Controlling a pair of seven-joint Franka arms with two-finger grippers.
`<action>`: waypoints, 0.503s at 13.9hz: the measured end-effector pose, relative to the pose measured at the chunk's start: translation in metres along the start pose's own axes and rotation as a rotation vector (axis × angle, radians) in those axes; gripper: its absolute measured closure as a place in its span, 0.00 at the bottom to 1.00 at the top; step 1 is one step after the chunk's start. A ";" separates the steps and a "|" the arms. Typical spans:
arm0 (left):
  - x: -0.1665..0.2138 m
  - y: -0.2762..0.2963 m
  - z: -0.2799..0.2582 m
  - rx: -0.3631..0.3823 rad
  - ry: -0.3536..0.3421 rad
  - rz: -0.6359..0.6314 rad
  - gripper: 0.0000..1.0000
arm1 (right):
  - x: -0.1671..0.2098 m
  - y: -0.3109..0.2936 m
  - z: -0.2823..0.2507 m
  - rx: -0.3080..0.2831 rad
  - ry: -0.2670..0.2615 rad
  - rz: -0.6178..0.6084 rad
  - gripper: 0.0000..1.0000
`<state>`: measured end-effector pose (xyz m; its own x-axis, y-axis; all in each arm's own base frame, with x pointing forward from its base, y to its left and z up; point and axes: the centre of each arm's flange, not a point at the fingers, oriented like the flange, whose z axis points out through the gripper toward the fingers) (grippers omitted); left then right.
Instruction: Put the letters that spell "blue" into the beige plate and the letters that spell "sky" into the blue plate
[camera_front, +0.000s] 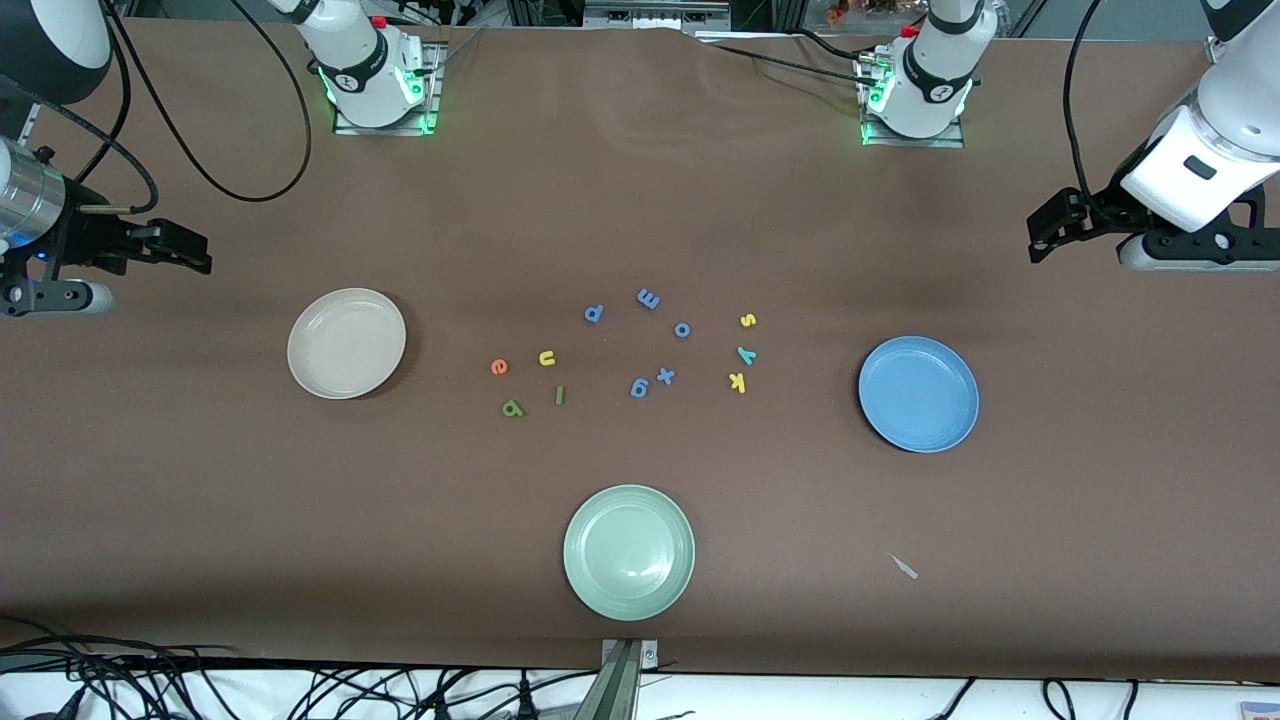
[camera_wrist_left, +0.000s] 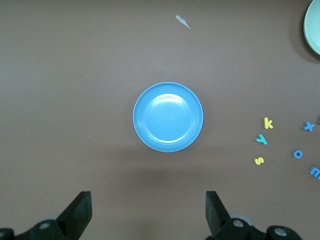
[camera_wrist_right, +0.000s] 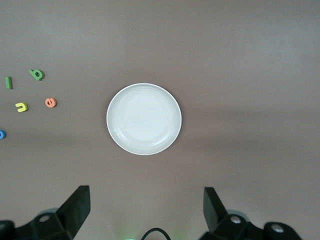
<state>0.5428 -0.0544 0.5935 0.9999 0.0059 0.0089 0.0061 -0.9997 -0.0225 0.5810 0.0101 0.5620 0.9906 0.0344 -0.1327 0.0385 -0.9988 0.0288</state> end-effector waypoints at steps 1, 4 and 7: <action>0.000 0.000 0.000 0.000 0.000 0.001 0.00 | 0.000 0.000 0.000 0.000 0.000 0.000 0.00; 0.000 0.001 0.000 0.000 0.000 0.002 0.00 | 0.000 0.000 0.000 0.000 0.000 0.000 0.00; 0.000 0.004 0.000 0.000 0.000 0.007 0.00 | 0.000 0.000 0.000 0.000 0.000 0.000 0.00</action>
<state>0.5424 -0.0579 0.5934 1.0000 -0.0006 0.0089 -0.0004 -0.9997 -0.0227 0.5810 0.0101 0.5620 0.9906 0.0342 -0.1327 0.0384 -0.9988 0.0288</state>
